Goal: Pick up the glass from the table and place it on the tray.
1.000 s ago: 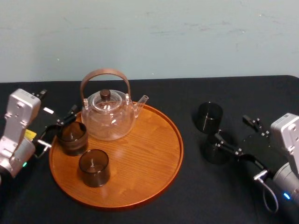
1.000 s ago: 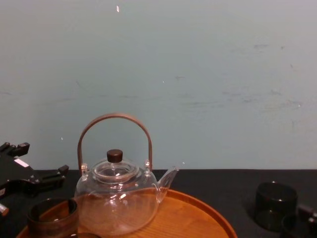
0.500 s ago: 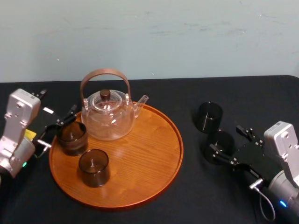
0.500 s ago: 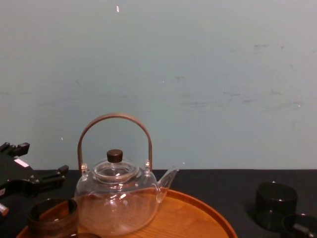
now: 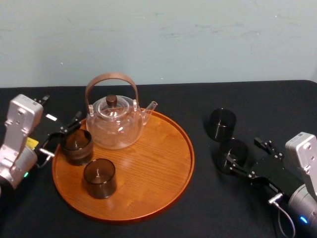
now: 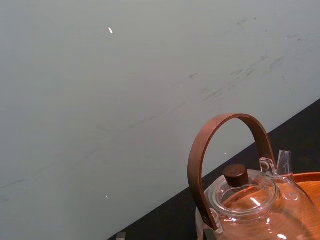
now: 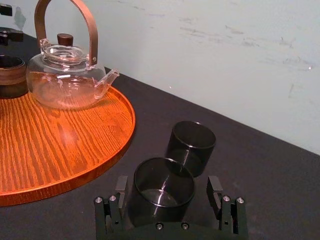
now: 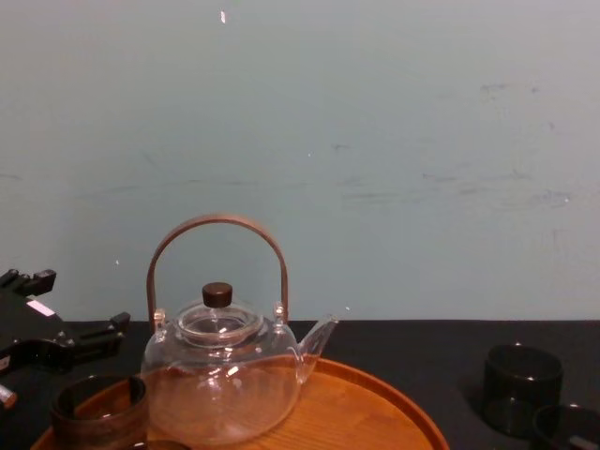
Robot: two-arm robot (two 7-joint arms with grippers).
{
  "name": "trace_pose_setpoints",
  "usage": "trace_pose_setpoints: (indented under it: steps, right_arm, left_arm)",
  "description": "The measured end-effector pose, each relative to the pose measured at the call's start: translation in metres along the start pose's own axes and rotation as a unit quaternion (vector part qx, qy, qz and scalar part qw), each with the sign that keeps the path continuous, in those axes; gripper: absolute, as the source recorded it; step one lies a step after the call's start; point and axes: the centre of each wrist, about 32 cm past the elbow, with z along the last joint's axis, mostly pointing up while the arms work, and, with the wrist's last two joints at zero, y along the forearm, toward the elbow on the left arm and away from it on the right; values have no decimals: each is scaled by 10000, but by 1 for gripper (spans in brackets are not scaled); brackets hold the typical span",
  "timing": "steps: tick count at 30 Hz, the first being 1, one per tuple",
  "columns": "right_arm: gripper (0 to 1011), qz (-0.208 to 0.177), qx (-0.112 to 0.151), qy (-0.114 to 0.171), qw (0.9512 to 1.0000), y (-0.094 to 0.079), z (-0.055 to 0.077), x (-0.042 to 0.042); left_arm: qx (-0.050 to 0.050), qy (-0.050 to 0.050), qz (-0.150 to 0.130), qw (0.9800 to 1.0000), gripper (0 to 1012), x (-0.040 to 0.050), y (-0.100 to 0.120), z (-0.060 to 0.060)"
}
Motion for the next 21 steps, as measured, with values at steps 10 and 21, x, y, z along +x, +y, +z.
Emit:
trace_pose_setpoints:
  steps: [10, 21]
  right_arm:
    - [1002, 49, -69, 154, 9998, 1, -78, 12]
    - [1002, 60, -148, 287, 9995, 23, -156, 30]
  left_arm:
    - [0, 0, 0, 10000, 1001, 0, 0, 0]
    - [0, 0, 0, 10000, 1002, 0, 0, 0]
